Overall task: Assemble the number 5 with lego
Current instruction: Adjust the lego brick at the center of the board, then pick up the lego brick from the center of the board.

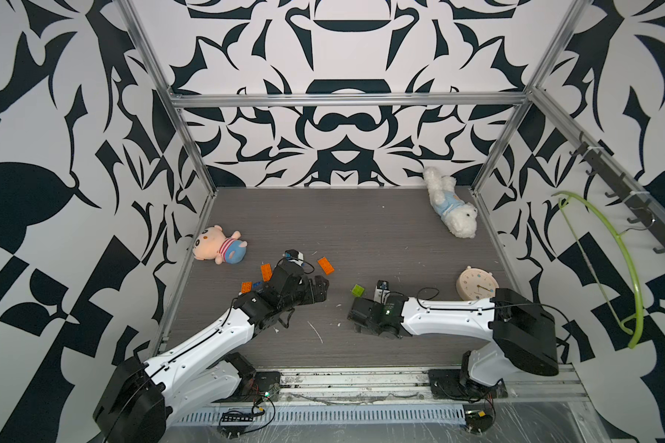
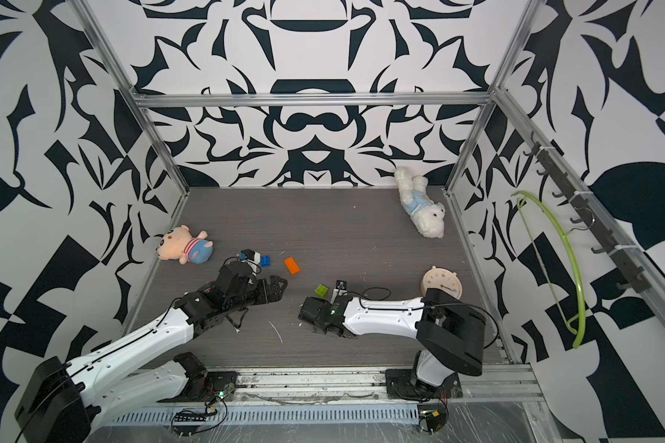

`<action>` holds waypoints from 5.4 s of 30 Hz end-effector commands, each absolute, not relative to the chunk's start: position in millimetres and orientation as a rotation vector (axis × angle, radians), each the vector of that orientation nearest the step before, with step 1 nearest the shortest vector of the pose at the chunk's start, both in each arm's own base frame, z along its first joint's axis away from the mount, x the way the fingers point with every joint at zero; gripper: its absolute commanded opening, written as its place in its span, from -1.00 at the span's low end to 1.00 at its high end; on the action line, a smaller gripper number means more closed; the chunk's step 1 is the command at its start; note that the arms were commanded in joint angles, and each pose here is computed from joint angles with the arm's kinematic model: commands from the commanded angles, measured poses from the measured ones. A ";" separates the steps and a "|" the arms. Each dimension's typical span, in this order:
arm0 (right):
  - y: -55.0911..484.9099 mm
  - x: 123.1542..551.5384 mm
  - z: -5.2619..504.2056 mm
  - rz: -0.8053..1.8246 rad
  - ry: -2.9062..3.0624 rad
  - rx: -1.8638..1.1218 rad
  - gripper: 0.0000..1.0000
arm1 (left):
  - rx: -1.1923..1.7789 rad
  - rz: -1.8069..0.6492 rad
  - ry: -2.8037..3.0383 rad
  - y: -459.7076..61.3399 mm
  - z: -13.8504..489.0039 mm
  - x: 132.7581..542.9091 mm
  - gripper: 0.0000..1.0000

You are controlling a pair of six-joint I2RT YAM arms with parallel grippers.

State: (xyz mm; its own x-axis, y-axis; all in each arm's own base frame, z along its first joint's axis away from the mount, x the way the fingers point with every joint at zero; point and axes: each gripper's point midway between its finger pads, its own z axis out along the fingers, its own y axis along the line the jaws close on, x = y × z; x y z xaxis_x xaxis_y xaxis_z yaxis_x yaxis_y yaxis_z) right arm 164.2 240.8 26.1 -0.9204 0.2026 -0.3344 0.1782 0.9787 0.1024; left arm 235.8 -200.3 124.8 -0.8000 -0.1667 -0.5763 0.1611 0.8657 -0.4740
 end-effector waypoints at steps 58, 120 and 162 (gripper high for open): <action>285.3 167.6 6.6 0.081 2.768 -0.904 0.46 | -0.073 -0.552 2.409 -166.2 118.3 222.8 0.98; 262.0 191.9 19.1 0.105 2.932 -0.219 0.49 | -0.047 -0.598 2.430 -179.8 111.7 226.3 0.99; 299.3 261.1 62.8 0.341 2.804 0.091 0.47 | -0.088 -0.656 2.393 -183.0 131.4 227.8 0.99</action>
